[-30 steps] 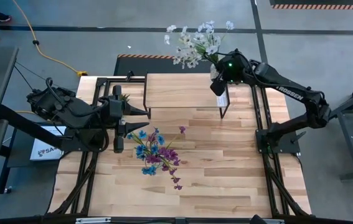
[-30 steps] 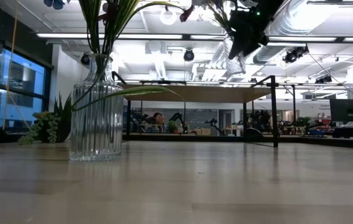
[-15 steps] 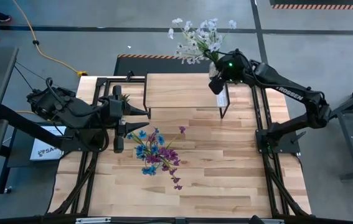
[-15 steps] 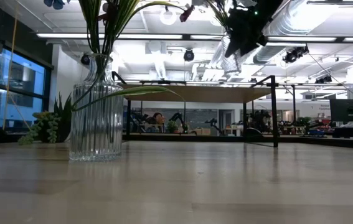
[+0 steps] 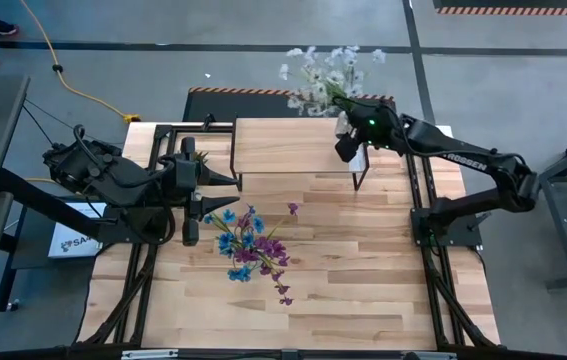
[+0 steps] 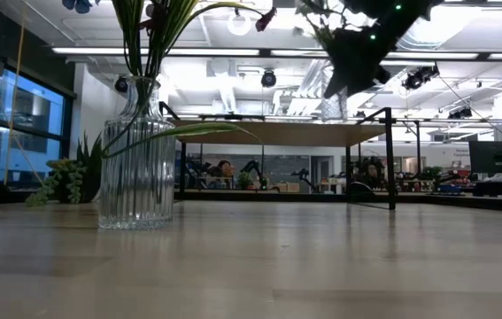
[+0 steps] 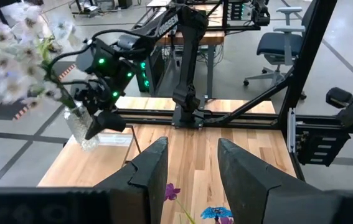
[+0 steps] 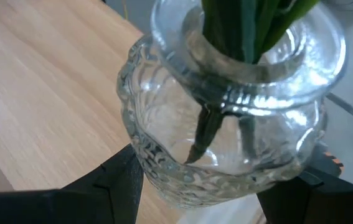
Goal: Pick and place flowers into a vace then onto a shelf
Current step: Put the right transparent vase with flowers on the shelf
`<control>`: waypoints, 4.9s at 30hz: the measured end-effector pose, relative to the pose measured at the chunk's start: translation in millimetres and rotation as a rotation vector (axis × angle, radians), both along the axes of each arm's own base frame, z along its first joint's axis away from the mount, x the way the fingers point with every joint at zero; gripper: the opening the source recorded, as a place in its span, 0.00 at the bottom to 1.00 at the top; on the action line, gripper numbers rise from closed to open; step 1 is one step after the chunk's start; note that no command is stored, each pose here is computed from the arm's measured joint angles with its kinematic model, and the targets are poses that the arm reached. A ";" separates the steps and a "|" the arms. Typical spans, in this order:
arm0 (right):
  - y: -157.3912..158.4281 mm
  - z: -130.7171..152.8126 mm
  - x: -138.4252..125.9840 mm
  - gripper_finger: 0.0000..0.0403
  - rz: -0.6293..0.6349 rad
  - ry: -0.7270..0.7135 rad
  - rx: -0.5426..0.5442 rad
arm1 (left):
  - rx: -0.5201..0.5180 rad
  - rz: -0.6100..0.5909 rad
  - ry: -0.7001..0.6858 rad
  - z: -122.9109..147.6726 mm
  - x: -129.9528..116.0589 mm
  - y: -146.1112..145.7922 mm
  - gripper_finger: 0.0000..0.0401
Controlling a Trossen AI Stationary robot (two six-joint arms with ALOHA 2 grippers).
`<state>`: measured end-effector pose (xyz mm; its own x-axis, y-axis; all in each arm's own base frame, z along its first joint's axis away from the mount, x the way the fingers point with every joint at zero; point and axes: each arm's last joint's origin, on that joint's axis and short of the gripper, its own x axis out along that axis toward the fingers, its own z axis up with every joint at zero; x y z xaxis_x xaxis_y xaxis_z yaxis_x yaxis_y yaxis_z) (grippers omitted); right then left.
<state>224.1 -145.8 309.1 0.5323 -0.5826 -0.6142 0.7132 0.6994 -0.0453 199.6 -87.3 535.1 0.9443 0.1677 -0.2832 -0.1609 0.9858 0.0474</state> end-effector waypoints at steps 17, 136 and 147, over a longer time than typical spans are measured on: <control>11.0 1.5 -17.3 0.60 0.024 0.003 -0.016 | -0.015 0.008 -0.004 0.0 0.1 0.1 0.44; 7.8 -25.0 -11.1 0.64 -0.001 0.123 0.150 | -0.007 0.006 0.016 -1.9 -0.6 0.4 0.44; 7.5 -25.5 -11.9 0.64 -0.015 0.137 0.140 | -0.011 0.007 0.016 -1.9 -0.6 0.3 0.44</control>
